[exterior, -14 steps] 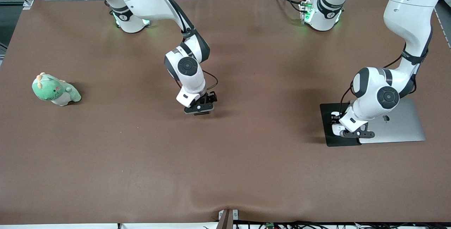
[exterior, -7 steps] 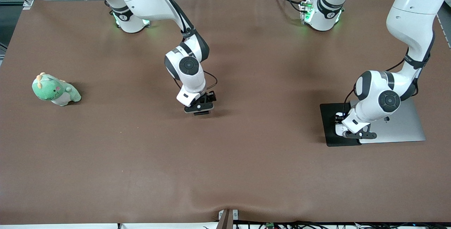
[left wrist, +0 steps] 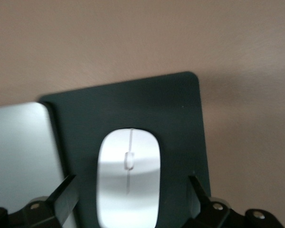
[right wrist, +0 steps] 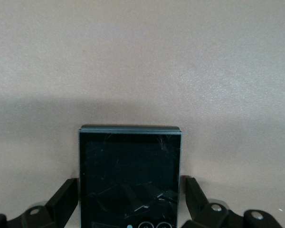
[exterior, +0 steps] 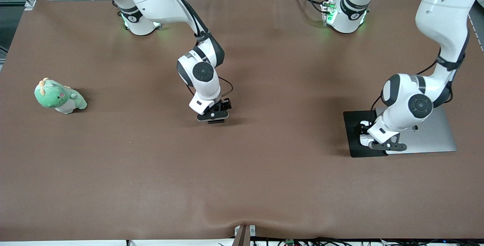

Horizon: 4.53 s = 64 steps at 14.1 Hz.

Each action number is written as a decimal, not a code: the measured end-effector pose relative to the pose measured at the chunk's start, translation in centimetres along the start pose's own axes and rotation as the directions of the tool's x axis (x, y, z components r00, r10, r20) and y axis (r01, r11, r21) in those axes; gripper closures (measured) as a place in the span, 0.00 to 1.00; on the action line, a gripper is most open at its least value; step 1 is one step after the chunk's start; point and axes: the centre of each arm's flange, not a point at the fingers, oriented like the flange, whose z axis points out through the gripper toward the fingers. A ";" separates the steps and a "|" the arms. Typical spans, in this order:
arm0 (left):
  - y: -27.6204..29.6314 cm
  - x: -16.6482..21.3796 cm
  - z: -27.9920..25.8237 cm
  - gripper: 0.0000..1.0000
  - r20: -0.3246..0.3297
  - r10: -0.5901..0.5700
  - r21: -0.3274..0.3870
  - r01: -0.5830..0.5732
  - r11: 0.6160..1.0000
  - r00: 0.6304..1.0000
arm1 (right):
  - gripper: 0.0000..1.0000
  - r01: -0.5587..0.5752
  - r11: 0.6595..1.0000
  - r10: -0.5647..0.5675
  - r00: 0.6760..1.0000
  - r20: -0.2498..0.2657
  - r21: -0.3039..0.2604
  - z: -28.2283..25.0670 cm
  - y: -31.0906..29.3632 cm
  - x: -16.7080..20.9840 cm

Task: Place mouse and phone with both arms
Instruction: 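Lower the mouse onto the pad while the right gripper grasps the phone, then raise the left gripper away while the right gripper carries the phone, then lower the black phone beside the green plush toy with the right gripper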

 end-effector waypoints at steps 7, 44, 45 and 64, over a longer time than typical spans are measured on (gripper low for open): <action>3.2 -0.9 -15.3 0.00 -0.044 0.001 0.008 -0.001 1.000 0.999 | 0.11 -0.001 1.000 0.001 1.000 -0.013 0.008 -0.6 -0.3 0.5; 9.5 -3.9 -39.2 0.00 0.026 0.005 -0.074 -0.003 0.997 1.000 | 0.20 -0.150 0.986 0.140 0.981 0.134 0.069 -9.0 53.3 -3.8; 9.4 -3.7 -39.1 0.00 0.027 0.003 -0.074 -0.001 0.997 1.000 | 0.20 -0.148 0.987 0.138 0.982 0.132 0.068 -8.8 53.2 -4.0; 9.8 -3.6 -40.0 0.00 0.018 -0.029 -0.101 0.031 0.994 0.999 | 0.20 -0.162 0.987 0.161 0.986 0.040 0.014 -2.3 50.9 -10.3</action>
